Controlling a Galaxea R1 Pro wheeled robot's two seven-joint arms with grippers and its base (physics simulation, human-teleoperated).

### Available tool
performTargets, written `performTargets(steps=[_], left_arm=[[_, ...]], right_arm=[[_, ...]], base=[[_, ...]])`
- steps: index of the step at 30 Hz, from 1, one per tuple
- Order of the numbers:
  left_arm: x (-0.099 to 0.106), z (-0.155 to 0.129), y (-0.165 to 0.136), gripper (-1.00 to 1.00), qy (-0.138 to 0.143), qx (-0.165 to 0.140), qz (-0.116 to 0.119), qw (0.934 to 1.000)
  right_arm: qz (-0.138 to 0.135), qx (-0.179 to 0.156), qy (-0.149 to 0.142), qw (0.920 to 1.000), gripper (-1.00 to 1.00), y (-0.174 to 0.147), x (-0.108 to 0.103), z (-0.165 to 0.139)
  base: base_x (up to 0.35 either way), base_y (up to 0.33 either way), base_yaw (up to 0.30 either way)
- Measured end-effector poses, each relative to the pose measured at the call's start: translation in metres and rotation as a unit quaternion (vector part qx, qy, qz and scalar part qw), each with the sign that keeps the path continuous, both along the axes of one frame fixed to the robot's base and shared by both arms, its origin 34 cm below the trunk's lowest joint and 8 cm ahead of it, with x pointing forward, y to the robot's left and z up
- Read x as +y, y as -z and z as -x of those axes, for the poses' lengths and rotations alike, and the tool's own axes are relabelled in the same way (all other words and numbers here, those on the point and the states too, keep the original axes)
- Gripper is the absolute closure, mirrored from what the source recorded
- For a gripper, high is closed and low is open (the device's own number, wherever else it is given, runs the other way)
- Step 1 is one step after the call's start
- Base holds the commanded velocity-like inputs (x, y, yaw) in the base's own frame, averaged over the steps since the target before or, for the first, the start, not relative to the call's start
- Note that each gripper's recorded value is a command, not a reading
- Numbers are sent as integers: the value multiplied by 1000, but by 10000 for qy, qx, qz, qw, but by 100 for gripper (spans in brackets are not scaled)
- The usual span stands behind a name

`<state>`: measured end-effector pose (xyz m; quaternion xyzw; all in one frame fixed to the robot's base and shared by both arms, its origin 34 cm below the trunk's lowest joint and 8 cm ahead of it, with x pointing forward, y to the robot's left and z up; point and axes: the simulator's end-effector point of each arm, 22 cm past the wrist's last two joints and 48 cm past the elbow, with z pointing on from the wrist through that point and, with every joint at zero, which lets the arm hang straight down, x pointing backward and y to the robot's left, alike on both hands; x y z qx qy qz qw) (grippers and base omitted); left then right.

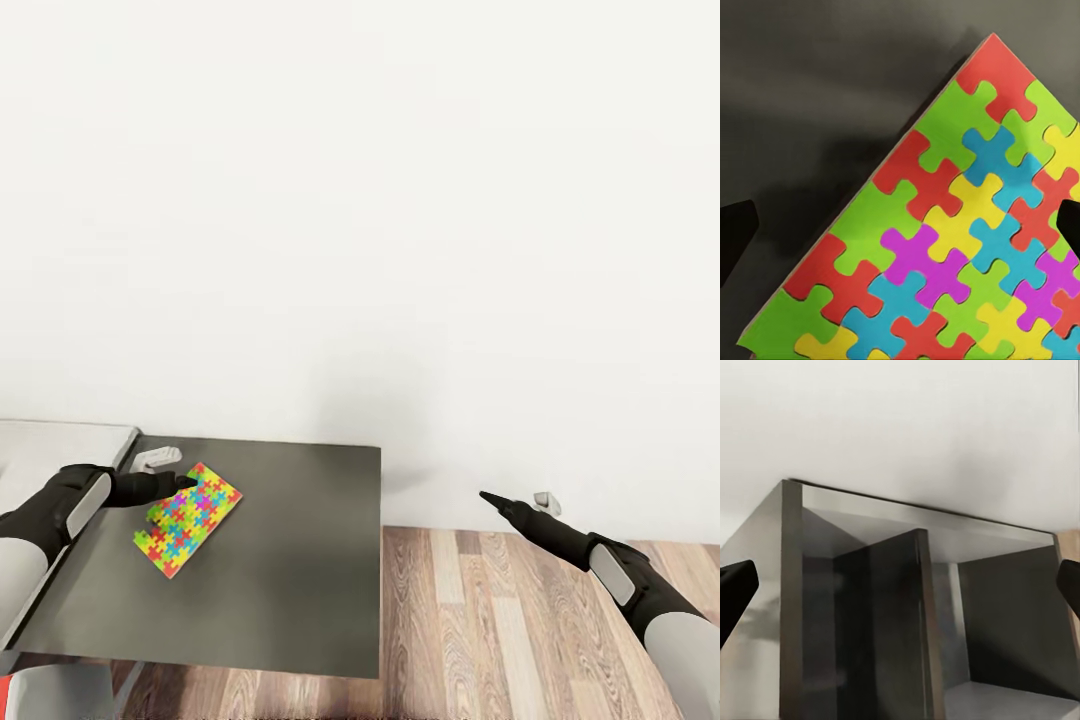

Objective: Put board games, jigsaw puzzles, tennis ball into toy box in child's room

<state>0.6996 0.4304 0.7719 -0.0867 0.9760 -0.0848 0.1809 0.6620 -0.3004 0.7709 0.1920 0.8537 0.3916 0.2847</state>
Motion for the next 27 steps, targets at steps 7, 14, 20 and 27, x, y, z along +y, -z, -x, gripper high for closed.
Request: performTargets(steps=[7, 14, 20, 27], left_arm=[[-1, 3, 7, -100, 2, 59, 6, 10000], [-2, 3, 9, -100, 5, 74, 11, 10000], [-3, 3, 9, -100, 8, 75, 16, 10000], [-3, 3, 10, -100, 7, 77, 17, 10000]], right_arm=[[-4, 50, 14, 10000, -100, 6, -1, 2], [-4, 57, 24, 10000, -100, 7, -1, 3], [4, 50, 27, 10000, -100, 7, -1, 2], [13, 55, 27, 10000, -100, 8, -2, 2]], base=[[0, 0, 0], [0, 0, 0], [0, 0, 0], [0, 0, 0]])
